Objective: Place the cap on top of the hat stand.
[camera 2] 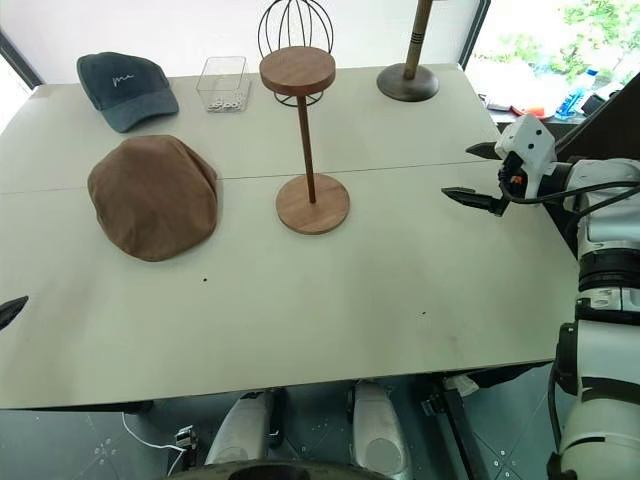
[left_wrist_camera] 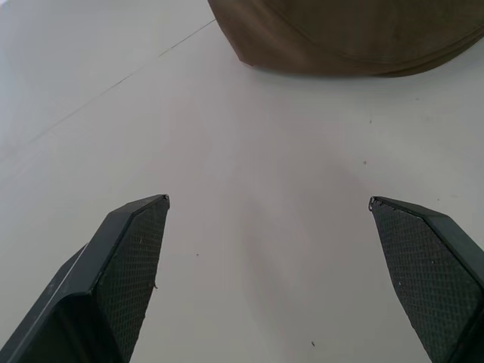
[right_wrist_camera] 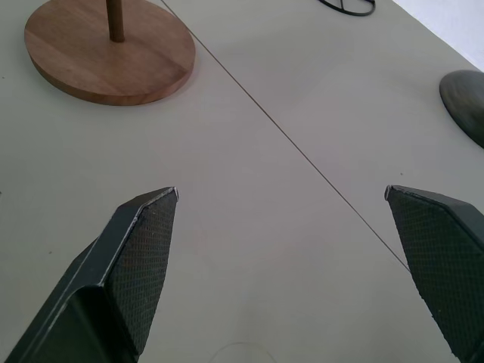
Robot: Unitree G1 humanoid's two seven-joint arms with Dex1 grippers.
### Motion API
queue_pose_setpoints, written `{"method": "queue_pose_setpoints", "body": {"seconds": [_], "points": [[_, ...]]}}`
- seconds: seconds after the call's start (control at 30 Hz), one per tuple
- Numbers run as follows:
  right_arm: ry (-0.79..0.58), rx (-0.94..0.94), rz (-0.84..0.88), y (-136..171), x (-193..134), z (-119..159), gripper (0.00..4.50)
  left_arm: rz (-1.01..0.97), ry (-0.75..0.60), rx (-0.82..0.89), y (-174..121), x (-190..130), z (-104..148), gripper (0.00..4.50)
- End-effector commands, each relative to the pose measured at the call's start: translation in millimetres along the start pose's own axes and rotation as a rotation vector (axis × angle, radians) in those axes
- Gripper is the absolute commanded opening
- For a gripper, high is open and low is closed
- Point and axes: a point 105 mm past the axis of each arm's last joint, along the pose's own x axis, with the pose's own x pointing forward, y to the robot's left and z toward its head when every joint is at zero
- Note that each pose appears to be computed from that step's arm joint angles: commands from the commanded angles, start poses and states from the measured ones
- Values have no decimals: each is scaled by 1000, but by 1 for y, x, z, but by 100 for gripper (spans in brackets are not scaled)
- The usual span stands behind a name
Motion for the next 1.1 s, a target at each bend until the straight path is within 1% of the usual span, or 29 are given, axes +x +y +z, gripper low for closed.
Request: {"method": "queue_pose_setpoints", "body": {"seconds": [0.03, 0.3, 0.5, 0.6, 0.73, 0.83, 0.9, 1.03, 1.1], "points": [[-38, -39, -28, -9, -3, 16, 450, 2, -11, 40, -1, -8, 7, 443], [-47, -36, -25, -9, -1, 14, 450, 39, -31, 28, 5, -9, 13, 443], [-64, 23, -15, -10, -1, 15, 450, 43, -54, 23, 11, -8, 22, 443], [-69, -7, -18, -11, -2, 19, 450, 22, -81, 73, 8, -2, 37, 443], [-105, -36, 15, -12, -5, 40, 450, -50, -127, 202, -7, 12, 64, 443], [-143, -46, 137, 5, -14, 63, 450, -138, -159, 280, -29, 23, 81, 443], [-162, -43, 232, 23, -20, 77, 450, -196, -175, 353, -46, 30, 90, 443], [-193, -38, 403, 70, -32, 103, 450, -273, -183, 532, -78, 49, 97, 443], [-209, -30, 452, 91, -34, 114, 450, -277, -189, 586, -91, 60, 98, 443]]}}
